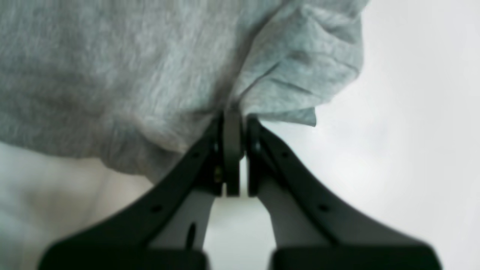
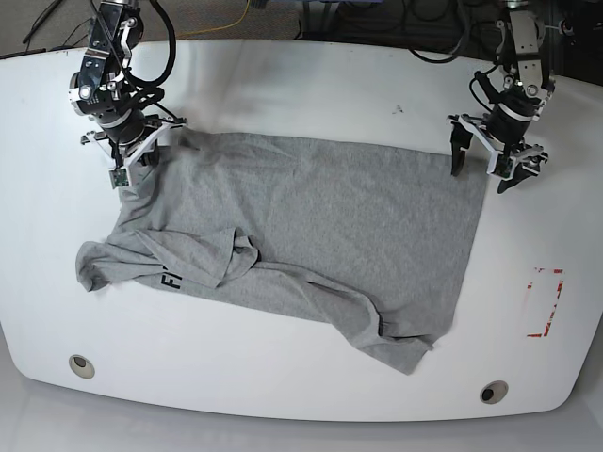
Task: Layout the t-shirt on the table in an organized manner, then fold the t-shirt properly
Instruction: 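Lower the left gripper and pinch the shirt corner beneath it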
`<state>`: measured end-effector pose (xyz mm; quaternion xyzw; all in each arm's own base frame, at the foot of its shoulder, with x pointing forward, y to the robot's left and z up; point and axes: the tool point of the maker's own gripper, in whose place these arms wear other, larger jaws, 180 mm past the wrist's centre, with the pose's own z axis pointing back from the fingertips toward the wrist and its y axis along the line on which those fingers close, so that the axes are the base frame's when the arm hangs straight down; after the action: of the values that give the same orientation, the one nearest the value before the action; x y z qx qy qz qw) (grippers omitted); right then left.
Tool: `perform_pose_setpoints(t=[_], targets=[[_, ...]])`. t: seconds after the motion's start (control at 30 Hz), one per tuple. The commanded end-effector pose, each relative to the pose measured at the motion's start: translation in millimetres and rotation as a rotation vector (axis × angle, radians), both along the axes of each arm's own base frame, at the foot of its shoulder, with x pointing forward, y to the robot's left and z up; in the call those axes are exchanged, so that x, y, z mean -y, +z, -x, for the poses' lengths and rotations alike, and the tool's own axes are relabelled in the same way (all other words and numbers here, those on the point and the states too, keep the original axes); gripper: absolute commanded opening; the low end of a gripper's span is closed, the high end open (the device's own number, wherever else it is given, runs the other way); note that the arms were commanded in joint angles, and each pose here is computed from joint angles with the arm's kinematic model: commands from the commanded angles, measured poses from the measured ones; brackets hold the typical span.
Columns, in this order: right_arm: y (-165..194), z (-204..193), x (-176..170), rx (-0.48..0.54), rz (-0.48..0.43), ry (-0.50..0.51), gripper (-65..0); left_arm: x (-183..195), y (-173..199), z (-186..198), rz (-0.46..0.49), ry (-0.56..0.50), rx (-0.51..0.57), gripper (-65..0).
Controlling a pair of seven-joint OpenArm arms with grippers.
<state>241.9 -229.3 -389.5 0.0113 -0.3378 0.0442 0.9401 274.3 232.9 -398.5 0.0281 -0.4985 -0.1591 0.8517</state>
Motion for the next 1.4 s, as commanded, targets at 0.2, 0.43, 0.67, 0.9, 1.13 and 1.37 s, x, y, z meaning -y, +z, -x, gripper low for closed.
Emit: perform_pose_setpoints(t=[0.2, 0.43, 0.67, 0.9, 1.13, 1.37], targets=[[11.2, -8.4, 3.0, 0.046, 0.014, 0.006, -65.0, -1.3, -8.6, -5.0, 0.018, 0.002, -0.008, -14.5], [11.3, -8.5, 2.6, 0.047, 0.011, 0.006, -65.0, -1.3, -10.9, -3.9, 0.016, 0.002, -0.017, -14.5], [11.9, -9.2, 2.2, 0.049, 0.008, 0.006, -65.0, 4.0, -30.7, 5.5, 0.027, -0.01, -0.075, -33.6], [15.0, -13.8, 2.2, 0.062, 0.008, 0.006, -65.0, 1.6, -42.1, 12.0, 0.034, 0.001, -0.108, -52.3], [14.8, -13.7, 2.6, 0.061, 0.011, 0.006, -65.0, 0.0, -42.7, 12.5, 0.033, 0.006, -0.109, -64.1], [15.1, -14.2, 3.2, 0.061, 0.014, 0.005, -64.9, 0.0, -42.3, 11.8, 0.033, 0.006, -0.108, -65.0]])
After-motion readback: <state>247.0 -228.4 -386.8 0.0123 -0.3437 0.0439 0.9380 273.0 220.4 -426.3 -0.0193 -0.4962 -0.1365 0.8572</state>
